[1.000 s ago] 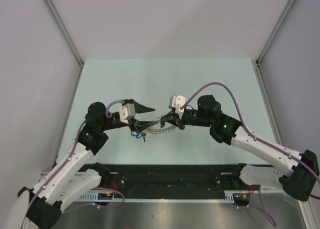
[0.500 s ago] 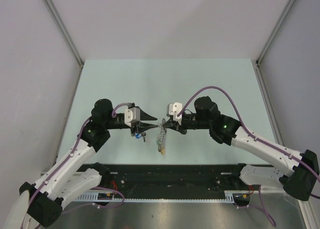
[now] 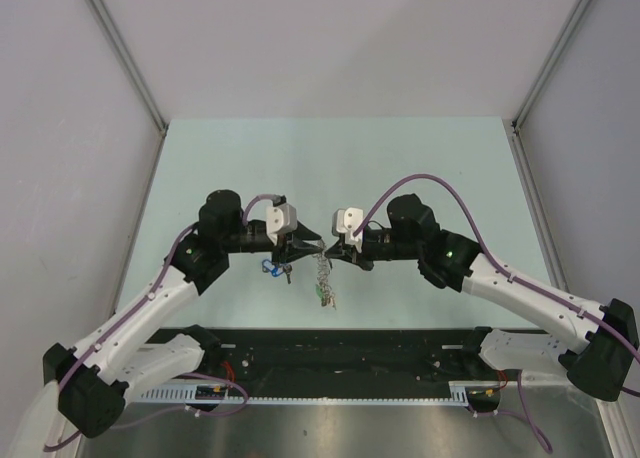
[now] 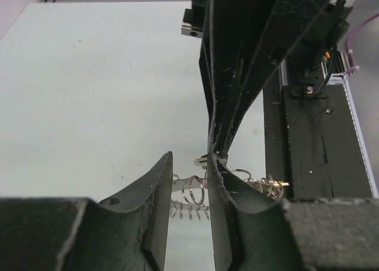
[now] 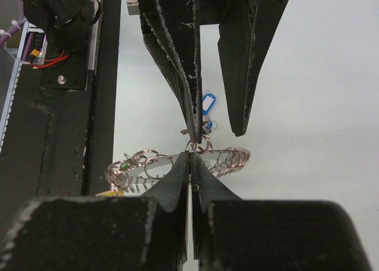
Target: Put the keys on the keyring
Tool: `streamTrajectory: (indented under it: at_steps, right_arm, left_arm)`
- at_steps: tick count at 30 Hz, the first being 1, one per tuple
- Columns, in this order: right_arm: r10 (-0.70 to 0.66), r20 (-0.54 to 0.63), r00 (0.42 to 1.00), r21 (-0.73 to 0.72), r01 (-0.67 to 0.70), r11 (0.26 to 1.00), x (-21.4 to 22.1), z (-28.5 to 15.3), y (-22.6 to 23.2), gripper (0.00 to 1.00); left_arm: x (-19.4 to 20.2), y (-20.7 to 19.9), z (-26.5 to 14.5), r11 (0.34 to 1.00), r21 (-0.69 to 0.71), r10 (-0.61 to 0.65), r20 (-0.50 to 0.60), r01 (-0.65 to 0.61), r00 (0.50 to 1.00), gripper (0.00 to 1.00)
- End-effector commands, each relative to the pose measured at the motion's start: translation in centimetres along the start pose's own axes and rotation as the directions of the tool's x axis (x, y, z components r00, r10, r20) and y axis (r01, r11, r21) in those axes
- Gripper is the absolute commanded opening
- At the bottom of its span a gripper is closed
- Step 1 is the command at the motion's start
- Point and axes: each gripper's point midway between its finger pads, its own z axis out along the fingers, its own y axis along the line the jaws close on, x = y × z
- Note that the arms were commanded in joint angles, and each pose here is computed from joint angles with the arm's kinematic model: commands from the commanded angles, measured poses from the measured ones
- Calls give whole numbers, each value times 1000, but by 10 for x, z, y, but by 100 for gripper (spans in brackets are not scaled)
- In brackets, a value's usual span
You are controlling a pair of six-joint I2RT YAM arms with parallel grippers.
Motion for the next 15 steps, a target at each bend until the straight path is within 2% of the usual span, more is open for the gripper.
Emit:
streamTrajectory:
  at_steps: [1, 7, 15]
  right_arm:
    - [-78, 94, 992, 29, 76, 997, -41, -8, -9, 0]
    - [-78, 93, 993, 25, 76, 997, -41, -8, -8, 0]
    - [-75, 91, 993, 25, 73, 997, -41, -9, -7, 0]
  left_arm:
    - [-17, 8, -6, 996, -78, -34, 16, 35, 999, 35]
    - [-1, -2, -9, 998, -59, -21, 2, 22, 1000, 46]
    - [7, -9, -6, 1000, -7, -19, -3, 19, 1000, 49]
